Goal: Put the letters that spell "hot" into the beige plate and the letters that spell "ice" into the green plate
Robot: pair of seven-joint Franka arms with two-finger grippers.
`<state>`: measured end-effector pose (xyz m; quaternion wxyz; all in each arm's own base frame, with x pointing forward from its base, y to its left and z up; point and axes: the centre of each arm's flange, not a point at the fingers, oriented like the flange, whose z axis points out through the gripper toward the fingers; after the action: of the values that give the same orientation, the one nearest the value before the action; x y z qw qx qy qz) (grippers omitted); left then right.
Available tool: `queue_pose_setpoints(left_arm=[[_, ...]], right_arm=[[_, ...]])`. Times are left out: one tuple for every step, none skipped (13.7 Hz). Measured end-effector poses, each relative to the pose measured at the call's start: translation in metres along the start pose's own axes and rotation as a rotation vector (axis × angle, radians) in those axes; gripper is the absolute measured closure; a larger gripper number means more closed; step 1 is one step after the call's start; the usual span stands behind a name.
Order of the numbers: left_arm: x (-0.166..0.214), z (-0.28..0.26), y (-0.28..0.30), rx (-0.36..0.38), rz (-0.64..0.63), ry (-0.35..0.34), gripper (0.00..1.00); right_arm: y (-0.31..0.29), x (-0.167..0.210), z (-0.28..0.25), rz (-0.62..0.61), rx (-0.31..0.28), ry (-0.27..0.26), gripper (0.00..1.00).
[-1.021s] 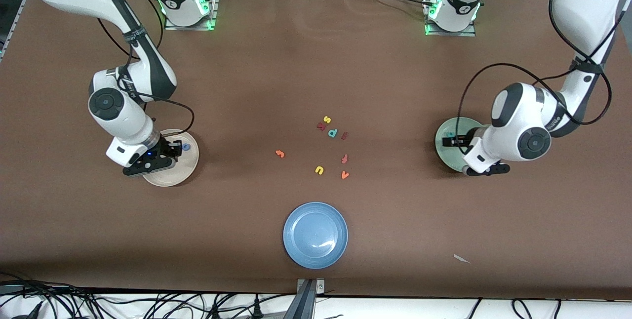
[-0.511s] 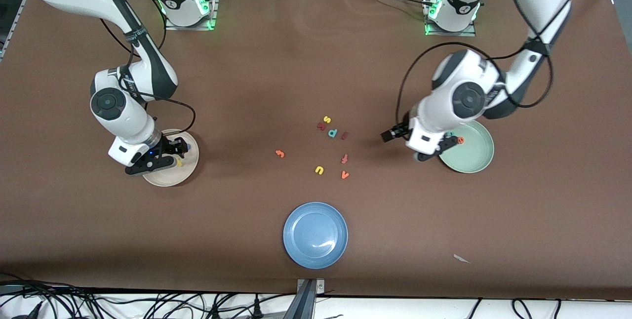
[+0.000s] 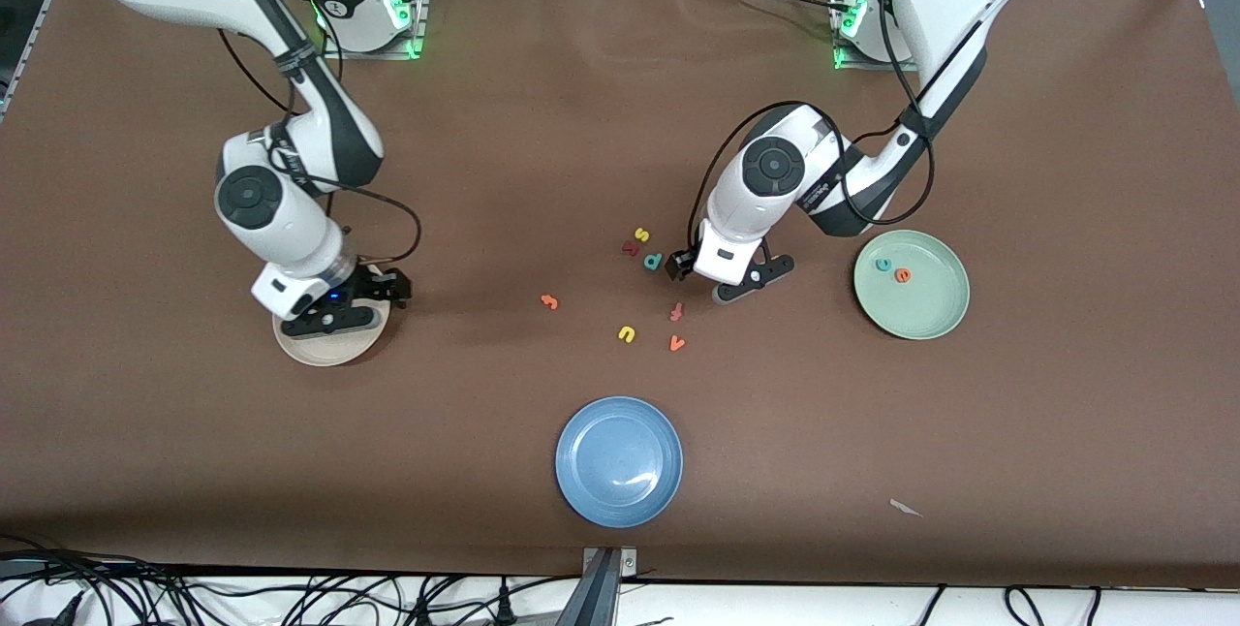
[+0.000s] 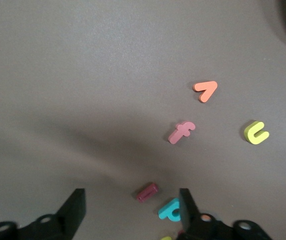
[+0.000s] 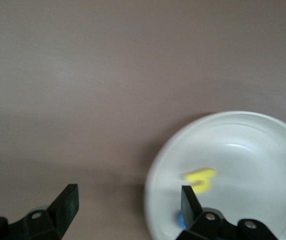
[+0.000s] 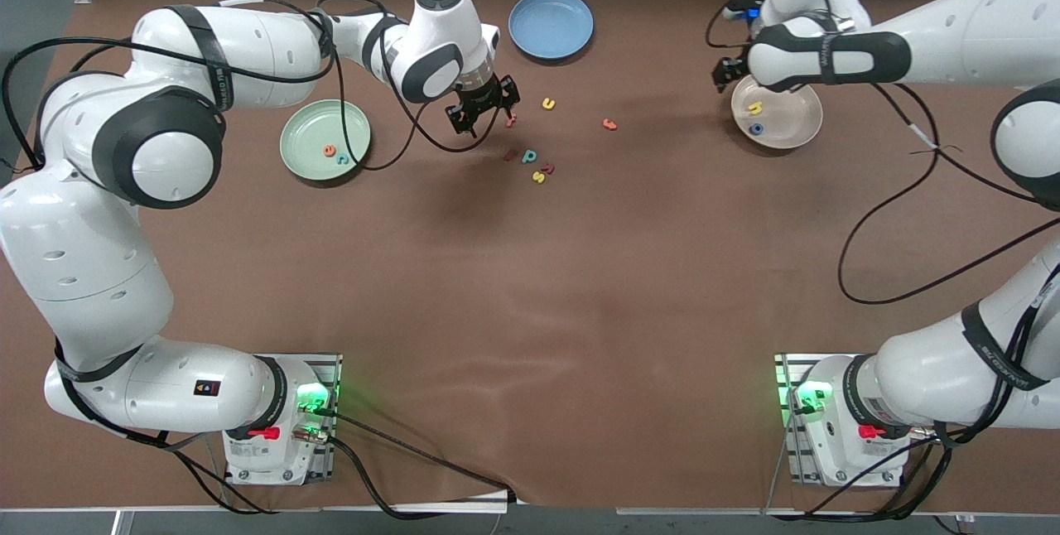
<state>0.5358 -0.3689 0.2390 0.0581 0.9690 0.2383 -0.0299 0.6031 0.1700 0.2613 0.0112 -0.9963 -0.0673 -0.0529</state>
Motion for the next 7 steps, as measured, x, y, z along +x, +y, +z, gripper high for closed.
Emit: queue_pose_setpoints(left_arm=[[-0.003, 0.004, 0.002, 0.007, 0.018, 0.005, 0.3], [-0.008, 0.009, 0.005, 0.012, 0.032, 0.004, 0.3], [-0.013, 0.014, 0.008, 0.016, 0.039, 0.001, 0.38], [-0.016, 0.02, 0.012, 0.02, 0.044, 0.002, 0.44], [-0.018, 0.028, 0.016, 0.029, 0.044, 0.009, 0.45], [-0.018, 0.037, 0.019, 0.045, 0.036, 0.023, 0.45], [-0.017, 0.046, 0.022, 0.06, 0.028, 0.041, 0.45]], right_arm=[[-0.023, 0.003, -0.002, 0.021, 0.014, 0.009, 0.08], [-0.046, 0.006, -0.003, 0.038, 0.025, 0.016, 0.08], [-0.067, 0.008, 0.0, 0.049, 0.035, 0.019, 0.08], [-0.086, 0.008, 0.004, 0.057, 0.044, 0.017, 0.08], [-0.102, 0.008, 0.009, 0.066, 0.052, 0.014, 0.09], [-0.114, 0.009, 0.014, 0.076, 0.057, 0.012, 0.08], [-0.125, 0.01, 0.019, 0.088, 0.058, 0.011, 0.08]])
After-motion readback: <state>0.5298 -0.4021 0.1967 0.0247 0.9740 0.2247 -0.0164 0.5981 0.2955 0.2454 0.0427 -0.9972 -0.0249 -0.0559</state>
